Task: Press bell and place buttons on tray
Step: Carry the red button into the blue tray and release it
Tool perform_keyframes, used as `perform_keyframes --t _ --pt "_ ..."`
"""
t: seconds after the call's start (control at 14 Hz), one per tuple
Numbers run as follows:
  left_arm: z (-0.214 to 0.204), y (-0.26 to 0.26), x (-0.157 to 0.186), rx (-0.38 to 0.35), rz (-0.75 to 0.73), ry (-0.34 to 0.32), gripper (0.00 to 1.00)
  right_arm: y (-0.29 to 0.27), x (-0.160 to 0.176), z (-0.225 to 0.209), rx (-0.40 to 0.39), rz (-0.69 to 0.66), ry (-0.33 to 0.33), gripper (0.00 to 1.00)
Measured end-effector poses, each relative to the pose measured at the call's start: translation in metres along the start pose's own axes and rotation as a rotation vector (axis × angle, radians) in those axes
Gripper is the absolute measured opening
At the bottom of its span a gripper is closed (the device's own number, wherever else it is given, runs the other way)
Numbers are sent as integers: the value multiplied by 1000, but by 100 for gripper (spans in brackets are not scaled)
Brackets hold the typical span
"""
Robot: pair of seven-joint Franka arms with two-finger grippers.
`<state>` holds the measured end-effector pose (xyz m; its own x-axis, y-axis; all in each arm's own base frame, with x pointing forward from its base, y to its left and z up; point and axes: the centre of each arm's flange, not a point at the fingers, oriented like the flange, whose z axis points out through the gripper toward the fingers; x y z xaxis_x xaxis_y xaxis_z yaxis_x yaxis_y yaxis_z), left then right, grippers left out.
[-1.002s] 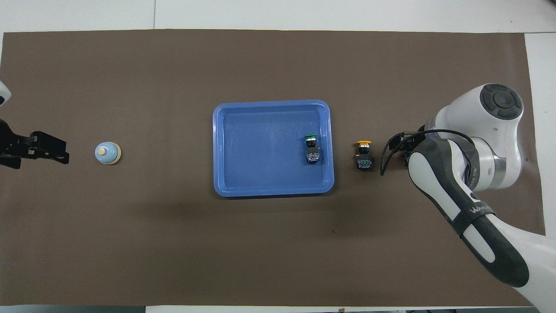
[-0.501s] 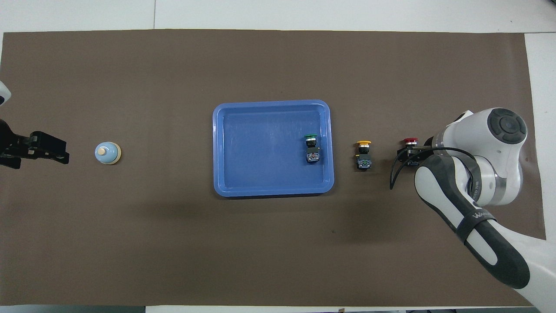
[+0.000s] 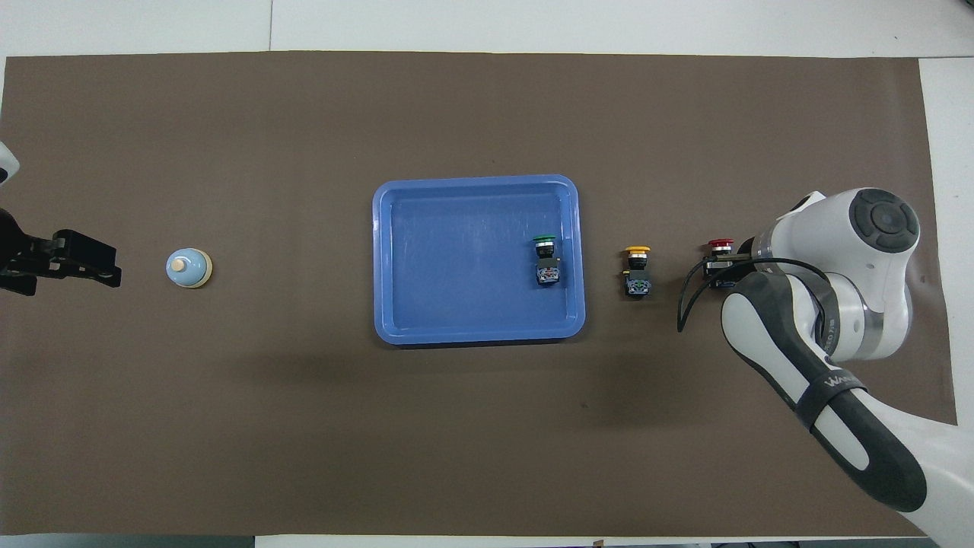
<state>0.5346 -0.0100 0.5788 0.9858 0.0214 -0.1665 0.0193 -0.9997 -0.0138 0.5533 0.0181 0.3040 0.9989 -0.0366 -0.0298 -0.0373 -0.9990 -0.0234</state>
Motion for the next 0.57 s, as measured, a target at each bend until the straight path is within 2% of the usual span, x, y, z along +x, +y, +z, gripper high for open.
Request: perform_keyframes --t 0.21,0.57 --pt "0 0 0 0 0 0 100 -37 15 -34 45 -12 24 41" --pt "0 0 0 0 0 0 100 -172 29 -111 101 -14 29 41"
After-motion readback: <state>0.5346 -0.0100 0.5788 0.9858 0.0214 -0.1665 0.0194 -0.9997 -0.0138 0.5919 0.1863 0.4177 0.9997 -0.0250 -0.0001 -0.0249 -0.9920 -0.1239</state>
